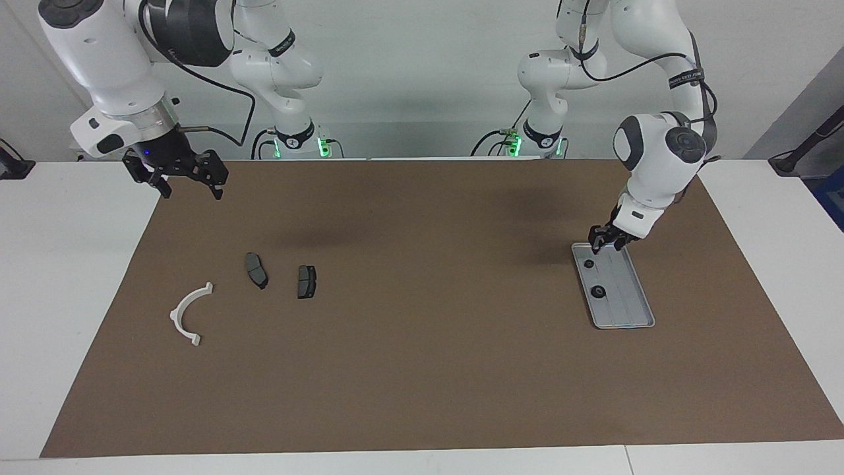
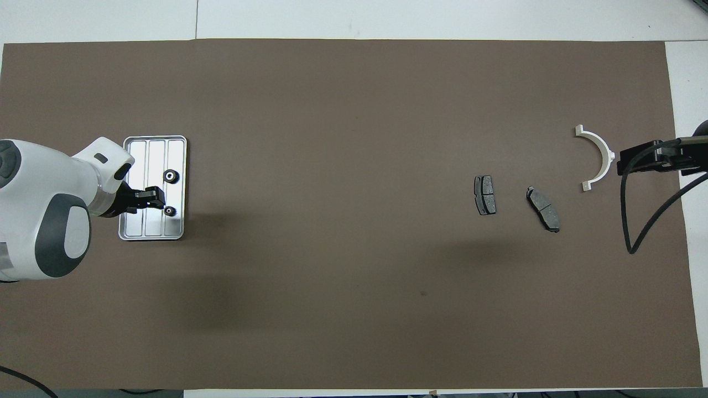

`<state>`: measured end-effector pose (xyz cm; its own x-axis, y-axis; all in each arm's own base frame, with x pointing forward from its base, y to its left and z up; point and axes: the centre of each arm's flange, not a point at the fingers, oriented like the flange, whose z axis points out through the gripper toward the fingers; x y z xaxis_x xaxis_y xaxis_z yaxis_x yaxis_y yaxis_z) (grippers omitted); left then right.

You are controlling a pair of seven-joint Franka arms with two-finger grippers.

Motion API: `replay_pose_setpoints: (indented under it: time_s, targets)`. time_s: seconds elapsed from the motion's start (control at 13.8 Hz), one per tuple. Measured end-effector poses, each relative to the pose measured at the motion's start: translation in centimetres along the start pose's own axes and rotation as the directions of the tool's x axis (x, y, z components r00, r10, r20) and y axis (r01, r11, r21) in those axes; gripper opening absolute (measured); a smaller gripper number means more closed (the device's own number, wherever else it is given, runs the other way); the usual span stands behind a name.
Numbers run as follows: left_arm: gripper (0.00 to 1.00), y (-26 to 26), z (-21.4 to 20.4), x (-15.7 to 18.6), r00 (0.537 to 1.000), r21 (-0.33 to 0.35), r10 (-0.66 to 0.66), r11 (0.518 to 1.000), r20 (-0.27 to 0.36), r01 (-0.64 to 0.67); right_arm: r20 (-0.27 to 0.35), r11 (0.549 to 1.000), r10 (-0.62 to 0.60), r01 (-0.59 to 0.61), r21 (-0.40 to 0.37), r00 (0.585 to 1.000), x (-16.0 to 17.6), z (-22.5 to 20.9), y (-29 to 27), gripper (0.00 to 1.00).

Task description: Place bearing gear from tray to pile

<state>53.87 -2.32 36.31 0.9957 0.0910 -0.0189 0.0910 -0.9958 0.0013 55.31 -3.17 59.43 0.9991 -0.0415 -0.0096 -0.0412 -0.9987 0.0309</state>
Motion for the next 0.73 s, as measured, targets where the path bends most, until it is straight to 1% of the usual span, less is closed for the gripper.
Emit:
replay_pose_setpoints:
  time_s: [0.15,0.22,0.29,0.73]
  targets:
    - [0.59,0.9,1.5,0.3,1.0,-0.001,0.004,1.0,-0.002,-0.004,0.0,1.0,0.0,0.0,0.0,1.0,0.0,0.0,0.0,1.0]
    - [0.52,1.3,2.2,0.5,1.0,0.0,0.004,1.0,0.001,-0.004,0.0,1.0,0.0,0.0,0.0,1.0,0.0,0.0,0.0,1.0]
    - [0.5,1.5,2.8,0.5,1.0,0.0,0.003,1.0,0.004,-0.003,0.0,1.0,0.0,0.0,0.0,1.0,0.0,0.0,0.0,1.0]
    - [0.5,1.1,4.0,0.8,1.0,0.001,-0.005,1.0,0.011,0.005,0.001,1.0,0.0,0.0,0.0,1.0,0.0,0.0,0.8,1.0]
